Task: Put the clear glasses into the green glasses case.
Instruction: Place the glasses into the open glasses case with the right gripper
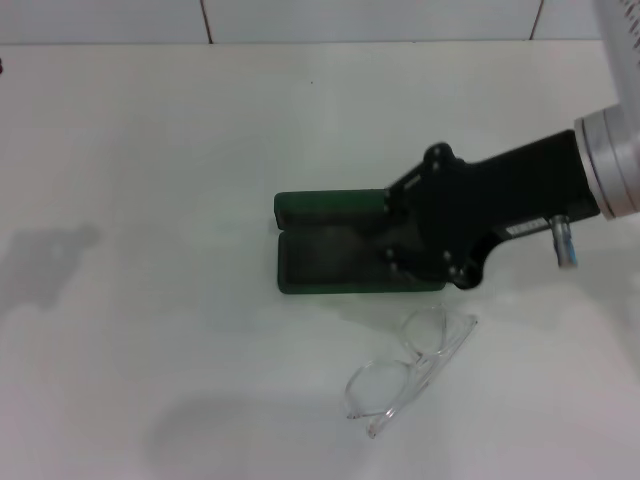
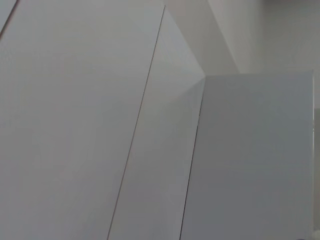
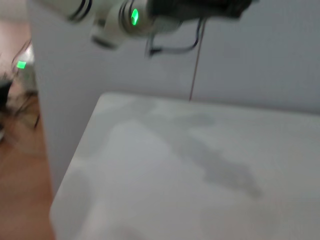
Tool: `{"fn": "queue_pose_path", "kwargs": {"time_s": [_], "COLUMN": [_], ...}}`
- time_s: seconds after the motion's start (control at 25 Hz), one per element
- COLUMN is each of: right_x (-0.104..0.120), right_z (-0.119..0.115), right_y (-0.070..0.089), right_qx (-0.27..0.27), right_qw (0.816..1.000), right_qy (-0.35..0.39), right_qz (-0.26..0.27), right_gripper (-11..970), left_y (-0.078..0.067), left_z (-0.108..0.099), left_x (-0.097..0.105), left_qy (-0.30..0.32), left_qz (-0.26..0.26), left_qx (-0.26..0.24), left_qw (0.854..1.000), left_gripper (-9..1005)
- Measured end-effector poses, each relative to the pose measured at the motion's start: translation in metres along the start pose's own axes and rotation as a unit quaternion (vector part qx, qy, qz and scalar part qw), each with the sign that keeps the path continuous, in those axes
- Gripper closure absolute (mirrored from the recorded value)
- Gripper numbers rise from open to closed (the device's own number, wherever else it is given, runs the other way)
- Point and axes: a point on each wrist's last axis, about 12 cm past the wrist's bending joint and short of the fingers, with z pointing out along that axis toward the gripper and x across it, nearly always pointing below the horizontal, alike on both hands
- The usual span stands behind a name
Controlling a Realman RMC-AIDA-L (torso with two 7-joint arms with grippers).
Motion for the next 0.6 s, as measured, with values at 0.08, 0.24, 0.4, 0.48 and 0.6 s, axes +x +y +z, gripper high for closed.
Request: {"fn": "queue_pose_path", "kwargs": {"time_s": [0.08,0.24,0.4,0.48,0.6], "right_x": [0.0,-0.009,-0.027,-0.032,-0.033], "right_z": [0.001,0.004,0.006,0.007,0.009], "right_y": [0.0,-0.007,-0.018,-0.022,-0.021], "right_qx": [-0.008,-0.016,-0.054,-0.076,-0.1], "right_qw": [0.999,0.988,0.973,0.963,0.951], "right_qy": [0.047,0.152,0.221,0.251,0.275], "right_qz": [-0.007,-0.026,-0.05,-0.068,-0.102], "right_gripper": [744,752,751,745,737], "left_y": [0.0,0.001,0.002,0.002,0.002], "left_z": [0.0,0.0,0.001,0.001,0.002], "left_x": [0.0,0.002,0.003,0.005,0.005], "left_qy": [0.0,-0.001,0.0,0.0,-0.001], "left_qz": [-0.001,-0.004,-0.006,-0.006,-0.002], "left_qx": [-0.001,-0.005,-0.012,-0.015,-0.017], "left_qw": [1.0,1.0,1.0,1.0,1.0], "left_gripper": [947,947,947,947,947]}}
